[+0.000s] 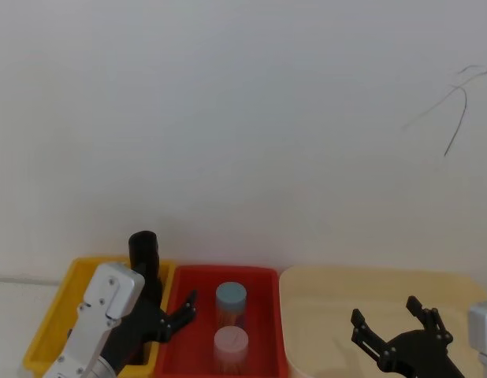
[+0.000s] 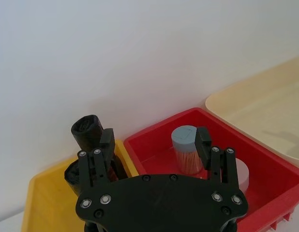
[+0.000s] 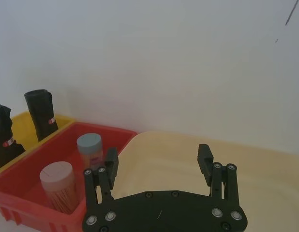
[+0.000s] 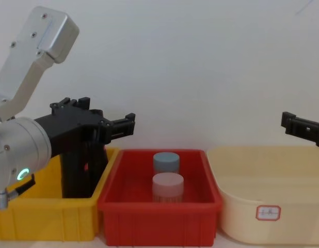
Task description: Pick up the garbage bag with the one hand and transfer it to the other hand.
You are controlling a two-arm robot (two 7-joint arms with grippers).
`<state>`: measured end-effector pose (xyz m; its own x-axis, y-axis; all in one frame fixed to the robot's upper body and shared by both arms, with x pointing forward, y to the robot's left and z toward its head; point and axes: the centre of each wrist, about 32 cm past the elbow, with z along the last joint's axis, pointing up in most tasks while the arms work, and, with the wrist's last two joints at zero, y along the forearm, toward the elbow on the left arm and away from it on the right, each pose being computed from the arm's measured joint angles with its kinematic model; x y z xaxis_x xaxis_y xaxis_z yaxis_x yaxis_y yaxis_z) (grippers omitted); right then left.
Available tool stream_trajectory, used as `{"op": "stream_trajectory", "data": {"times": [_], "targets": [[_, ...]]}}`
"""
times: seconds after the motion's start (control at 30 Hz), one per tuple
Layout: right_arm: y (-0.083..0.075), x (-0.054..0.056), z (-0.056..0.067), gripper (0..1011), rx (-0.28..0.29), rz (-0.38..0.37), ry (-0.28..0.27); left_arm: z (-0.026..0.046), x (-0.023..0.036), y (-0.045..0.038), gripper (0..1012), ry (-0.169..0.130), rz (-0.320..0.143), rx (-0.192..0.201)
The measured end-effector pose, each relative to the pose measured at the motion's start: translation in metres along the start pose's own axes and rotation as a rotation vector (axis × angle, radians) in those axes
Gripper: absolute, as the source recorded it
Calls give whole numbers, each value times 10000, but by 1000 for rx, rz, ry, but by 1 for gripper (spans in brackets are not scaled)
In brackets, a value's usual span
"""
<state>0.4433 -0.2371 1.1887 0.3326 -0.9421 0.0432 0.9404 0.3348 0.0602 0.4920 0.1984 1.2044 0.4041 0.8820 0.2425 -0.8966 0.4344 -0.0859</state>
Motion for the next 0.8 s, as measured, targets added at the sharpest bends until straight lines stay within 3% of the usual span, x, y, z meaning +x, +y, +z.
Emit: {"op": "stream_trajectory", "data": {"times": [0.8], "targets": [[0, 0, 1, 1001, 0, 0, 0, -3, 14, 29, 1001, 1, -14, 0]]}}
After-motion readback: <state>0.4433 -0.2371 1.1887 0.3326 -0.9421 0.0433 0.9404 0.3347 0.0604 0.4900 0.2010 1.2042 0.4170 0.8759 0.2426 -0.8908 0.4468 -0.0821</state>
